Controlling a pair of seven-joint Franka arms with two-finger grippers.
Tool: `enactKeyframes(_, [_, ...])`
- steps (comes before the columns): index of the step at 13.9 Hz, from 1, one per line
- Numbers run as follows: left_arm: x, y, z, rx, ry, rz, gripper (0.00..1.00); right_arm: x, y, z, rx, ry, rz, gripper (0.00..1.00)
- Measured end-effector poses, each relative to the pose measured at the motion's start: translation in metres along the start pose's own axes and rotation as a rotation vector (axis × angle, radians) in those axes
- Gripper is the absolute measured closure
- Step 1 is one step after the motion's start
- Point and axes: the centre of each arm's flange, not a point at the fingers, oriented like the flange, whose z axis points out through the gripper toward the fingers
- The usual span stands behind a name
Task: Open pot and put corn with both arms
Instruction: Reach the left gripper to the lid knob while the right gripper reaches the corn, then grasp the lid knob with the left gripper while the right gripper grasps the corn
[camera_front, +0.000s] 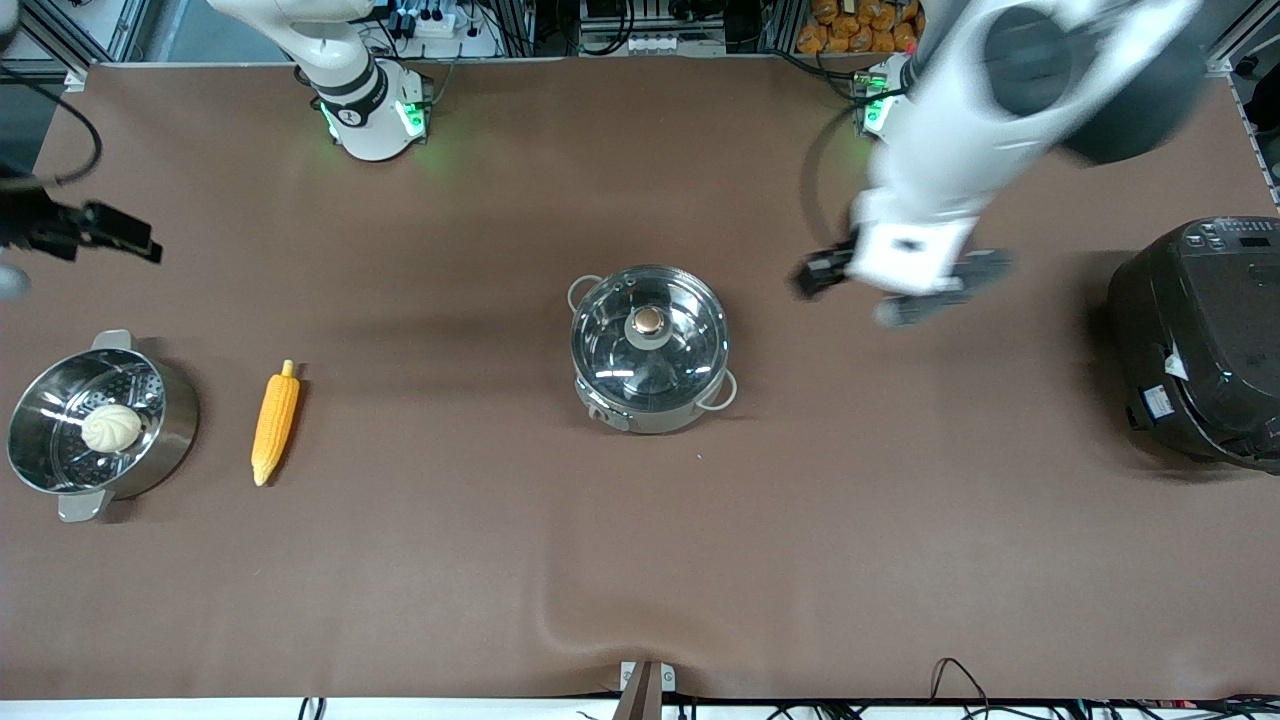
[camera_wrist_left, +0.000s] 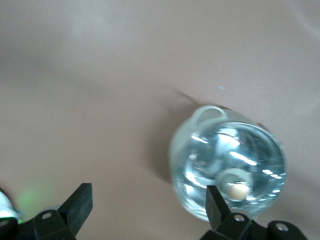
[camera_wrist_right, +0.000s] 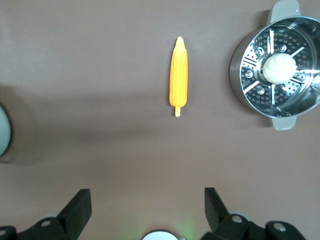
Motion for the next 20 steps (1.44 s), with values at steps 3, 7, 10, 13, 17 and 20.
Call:
enactKeyframes(3, [-0.050, 0.069, 0.063, -0.044, -0.006, -0.173, 0.00, 0.049, 0.007, 0.069, -0.002, -0.052, 0.012, 0.00])
enactKeyframes(7, [-0.087, 0.108, 0.143, -0.030, 0.038, -0.289, 0.00, 0.110, 0.054, 0.175, 0.007, -0.062, -0.009, 0.00])
enactKeyframes(10, [-0.091, 0.113, 0.168, -0.003, 0.049, -0.315, 0.00, 0.140, 0.091, 0.258, 0.013, -0.055, -0.037, 0.00])
enactKeyframes(13, [-0.086, 0.113, 0.171, -0.001, 0.051, -0.368, 0.00, 0.150, 0.090, 0.310, 0.019, -0.090, -0.051, 0.00])
enactKeyframes(17, [-0.087, 0.114, 0.173, 0.001, 0.052, -0.376, 0.00, 0.152, 0.084, 0.324, 0.022, -0.105, -0.060, 0.00])
enactKeyframes(20, [-0.087, 0.114, 0.177, 0.004, 0.051, -0.382, 0.00, 0.153, 0.084, 0.333, 0.023, -0.114, -0.060, 0.00])
